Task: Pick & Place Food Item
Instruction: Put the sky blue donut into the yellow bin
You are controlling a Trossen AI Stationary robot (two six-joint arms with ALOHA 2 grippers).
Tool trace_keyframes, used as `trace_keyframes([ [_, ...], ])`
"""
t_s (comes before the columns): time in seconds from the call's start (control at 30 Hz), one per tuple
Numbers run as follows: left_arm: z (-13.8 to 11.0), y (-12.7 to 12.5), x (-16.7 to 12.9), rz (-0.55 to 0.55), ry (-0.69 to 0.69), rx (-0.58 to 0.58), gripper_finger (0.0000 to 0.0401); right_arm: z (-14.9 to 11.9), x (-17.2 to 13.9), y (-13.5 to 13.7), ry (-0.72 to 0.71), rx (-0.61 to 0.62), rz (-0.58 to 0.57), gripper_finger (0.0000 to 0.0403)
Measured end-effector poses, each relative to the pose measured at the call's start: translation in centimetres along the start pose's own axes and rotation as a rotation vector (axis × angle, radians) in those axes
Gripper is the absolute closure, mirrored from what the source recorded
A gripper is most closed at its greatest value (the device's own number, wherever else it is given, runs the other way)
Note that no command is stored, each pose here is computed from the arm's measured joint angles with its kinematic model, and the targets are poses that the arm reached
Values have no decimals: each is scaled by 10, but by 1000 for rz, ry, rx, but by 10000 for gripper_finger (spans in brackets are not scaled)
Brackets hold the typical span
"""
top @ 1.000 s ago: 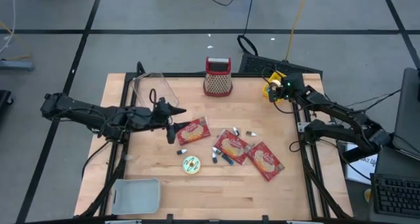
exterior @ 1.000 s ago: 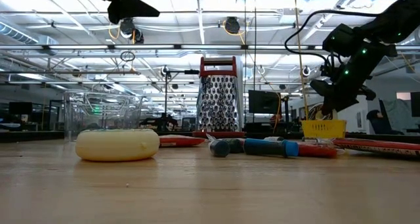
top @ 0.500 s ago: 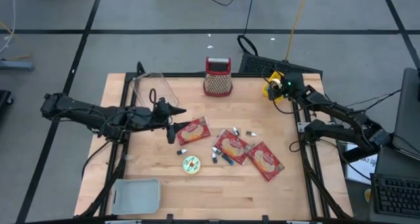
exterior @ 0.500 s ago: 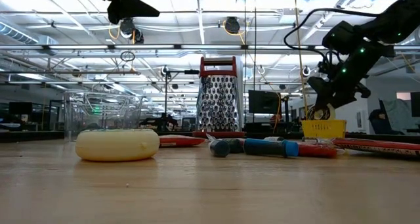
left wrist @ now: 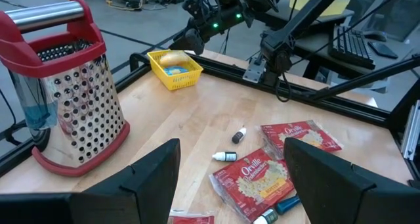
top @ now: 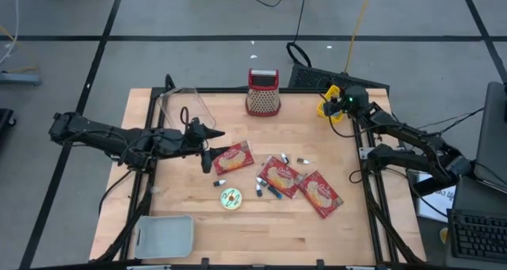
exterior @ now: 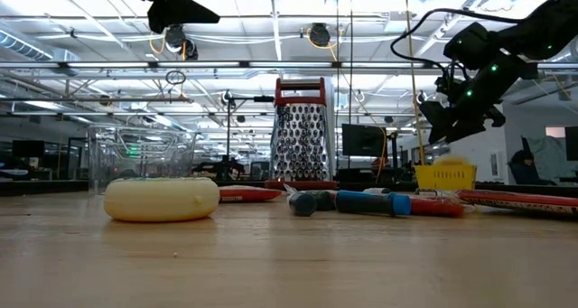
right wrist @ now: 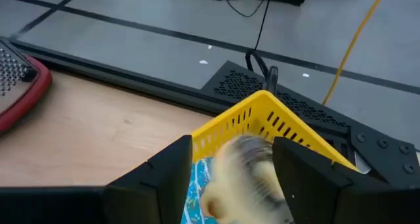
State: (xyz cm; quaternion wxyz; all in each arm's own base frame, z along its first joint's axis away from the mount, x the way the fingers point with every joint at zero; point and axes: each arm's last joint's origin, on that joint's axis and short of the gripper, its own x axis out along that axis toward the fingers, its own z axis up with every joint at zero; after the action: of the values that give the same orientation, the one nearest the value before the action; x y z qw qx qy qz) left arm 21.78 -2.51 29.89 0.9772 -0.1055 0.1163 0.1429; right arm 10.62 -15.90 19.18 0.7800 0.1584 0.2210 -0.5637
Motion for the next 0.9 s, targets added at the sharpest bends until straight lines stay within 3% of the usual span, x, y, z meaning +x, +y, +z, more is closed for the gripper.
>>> trace_keyframes([
  [0.4,0,0,0,0,0,-25,125,-3,-1,3,26,-24,12,203],
  [0.67,0,0,0,0,0,-44,125,-3,7,2,18,-61,-54,210],
  [0.73,0,0,0,0,0,-45,125,-5,9,4,39,-61,-12,210],
  [0.9,0,0,0,-1,0,-106,125,-7,9,18,81,-42,278,209],
])
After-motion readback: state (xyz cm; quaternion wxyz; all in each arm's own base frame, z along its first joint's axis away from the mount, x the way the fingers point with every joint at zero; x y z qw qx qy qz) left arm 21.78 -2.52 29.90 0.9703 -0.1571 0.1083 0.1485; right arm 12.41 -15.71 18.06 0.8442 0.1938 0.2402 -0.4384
